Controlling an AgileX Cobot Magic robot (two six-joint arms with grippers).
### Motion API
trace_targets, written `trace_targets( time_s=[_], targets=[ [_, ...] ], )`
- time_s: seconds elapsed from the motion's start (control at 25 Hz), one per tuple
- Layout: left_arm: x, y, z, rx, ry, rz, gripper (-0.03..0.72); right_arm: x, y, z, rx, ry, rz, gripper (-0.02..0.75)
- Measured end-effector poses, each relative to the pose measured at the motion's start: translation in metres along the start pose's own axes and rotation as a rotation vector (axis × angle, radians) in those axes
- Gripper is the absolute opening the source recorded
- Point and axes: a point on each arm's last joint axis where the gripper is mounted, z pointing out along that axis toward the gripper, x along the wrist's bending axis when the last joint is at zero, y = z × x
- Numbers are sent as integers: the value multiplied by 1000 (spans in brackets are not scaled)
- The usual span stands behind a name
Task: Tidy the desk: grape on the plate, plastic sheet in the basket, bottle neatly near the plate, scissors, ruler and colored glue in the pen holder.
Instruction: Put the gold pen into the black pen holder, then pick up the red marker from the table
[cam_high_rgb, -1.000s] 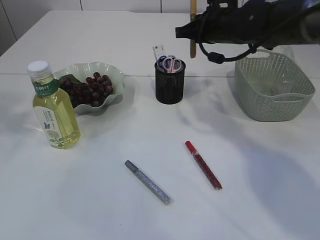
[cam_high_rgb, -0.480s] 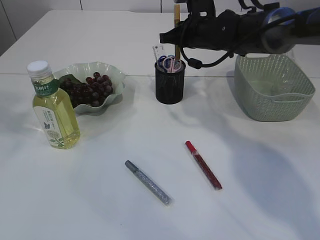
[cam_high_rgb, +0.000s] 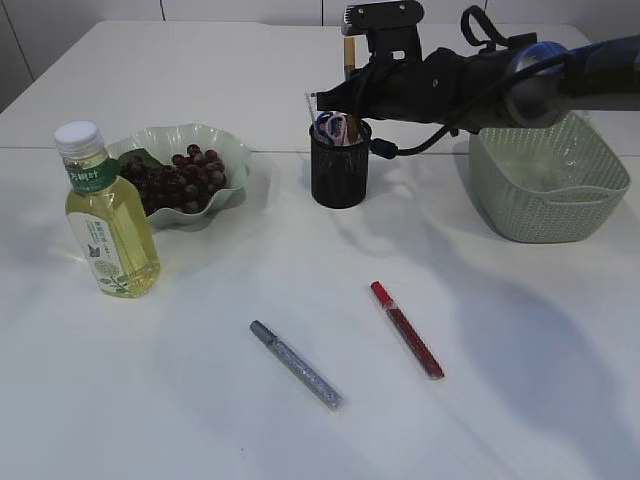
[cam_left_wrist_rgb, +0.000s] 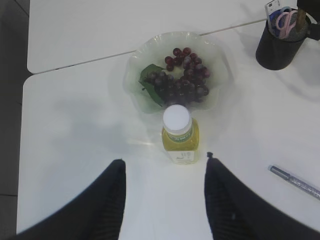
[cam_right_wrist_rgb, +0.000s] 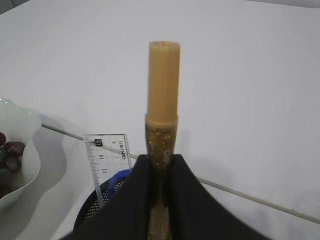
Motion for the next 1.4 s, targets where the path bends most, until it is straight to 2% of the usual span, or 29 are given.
trace_targets(
  time_s=[0.2, 0.48, 0.6, 0.76, 1.0, 1.16, 1.4],
  targets=[
    [0, 0, 0, 0, 1, 0, 371, 0, -1, 0, 3, 1, 0, 94],
    [0, 0, 0, 0, 2, 1, 371, 2, -4, 0, 42, 18, 0, 282],
    [0, 0, 0, 0, 2, 1, 371, 2, -6, 0, 56, 23, 2, 325],
    [0, 0, 0, 0, 2, 1, 371, 4, -4, -2, 84, 40, 5, 337],
    [0, 0, 0, -1, 4, 1, 371, 10, 46, -33, 77, 106, 1, 337],
    [0, 0, 0, -1, 4, 1, 371, 19, 68, -62, 186, 198, -18, 337],
    [1, 0, 0, -2, 9, 3, 371, 28, 76, -102, 399, 311, -59, 333]
  ],
)
